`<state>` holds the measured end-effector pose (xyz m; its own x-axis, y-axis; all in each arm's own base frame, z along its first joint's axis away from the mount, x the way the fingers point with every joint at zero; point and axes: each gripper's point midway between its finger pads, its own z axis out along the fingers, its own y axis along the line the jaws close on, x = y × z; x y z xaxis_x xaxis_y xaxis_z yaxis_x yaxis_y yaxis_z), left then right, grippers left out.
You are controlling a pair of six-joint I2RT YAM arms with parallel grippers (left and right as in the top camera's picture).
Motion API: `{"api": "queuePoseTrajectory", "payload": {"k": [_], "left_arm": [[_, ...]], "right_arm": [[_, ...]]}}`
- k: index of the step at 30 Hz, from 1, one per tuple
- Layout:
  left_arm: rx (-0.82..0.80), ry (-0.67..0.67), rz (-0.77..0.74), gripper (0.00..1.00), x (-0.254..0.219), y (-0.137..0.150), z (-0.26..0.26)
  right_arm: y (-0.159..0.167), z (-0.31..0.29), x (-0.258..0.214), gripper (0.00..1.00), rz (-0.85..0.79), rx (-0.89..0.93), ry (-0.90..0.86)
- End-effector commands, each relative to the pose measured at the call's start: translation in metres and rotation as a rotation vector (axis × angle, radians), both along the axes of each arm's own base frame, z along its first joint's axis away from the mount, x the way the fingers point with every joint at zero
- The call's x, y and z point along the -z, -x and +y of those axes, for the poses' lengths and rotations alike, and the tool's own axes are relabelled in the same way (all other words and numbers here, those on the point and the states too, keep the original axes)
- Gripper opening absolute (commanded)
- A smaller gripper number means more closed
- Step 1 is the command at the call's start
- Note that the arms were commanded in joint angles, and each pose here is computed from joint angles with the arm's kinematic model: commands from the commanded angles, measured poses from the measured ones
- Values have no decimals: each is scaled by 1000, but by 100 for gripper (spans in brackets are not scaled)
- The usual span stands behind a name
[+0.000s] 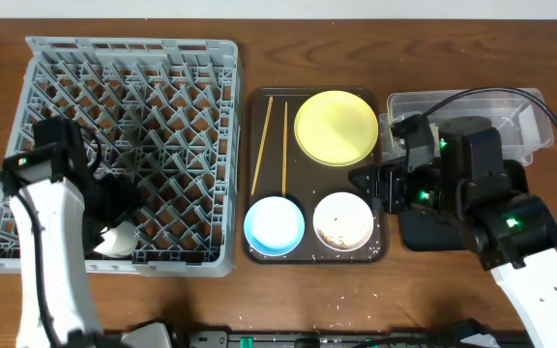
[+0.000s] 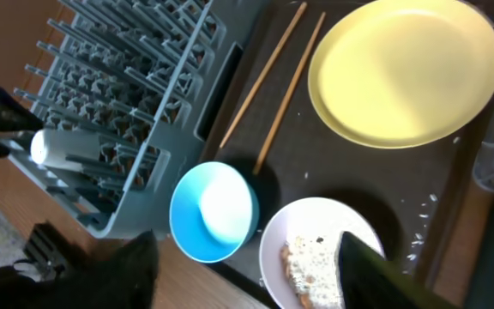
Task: Sort waste into correct bins and load items into the dishwasher
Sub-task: 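Place the white cup into the dish rack with the left gripper, then grasp the pink rice bowl with the right gripper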
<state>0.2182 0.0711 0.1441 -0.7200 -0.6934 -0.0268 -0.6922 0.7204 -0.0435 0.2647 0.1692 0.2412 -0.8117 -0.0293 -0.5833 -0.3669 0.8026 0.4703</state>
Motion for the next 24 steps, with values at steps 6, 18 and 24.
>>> {"api": "queuePoseTrajectory", "payload": {"k": [6,18,24], "left_arm": [[580,84,-562,89,-108,7,-106],[603,116,-498,89,-100,21,-113],[598,135,-446,89,-91,19,-113]], "right_arm": [[16,56,92,55,183,-40,289],[-2,61,230,23,417,106,525],[-13,45,212,1,392,194,512]]}}
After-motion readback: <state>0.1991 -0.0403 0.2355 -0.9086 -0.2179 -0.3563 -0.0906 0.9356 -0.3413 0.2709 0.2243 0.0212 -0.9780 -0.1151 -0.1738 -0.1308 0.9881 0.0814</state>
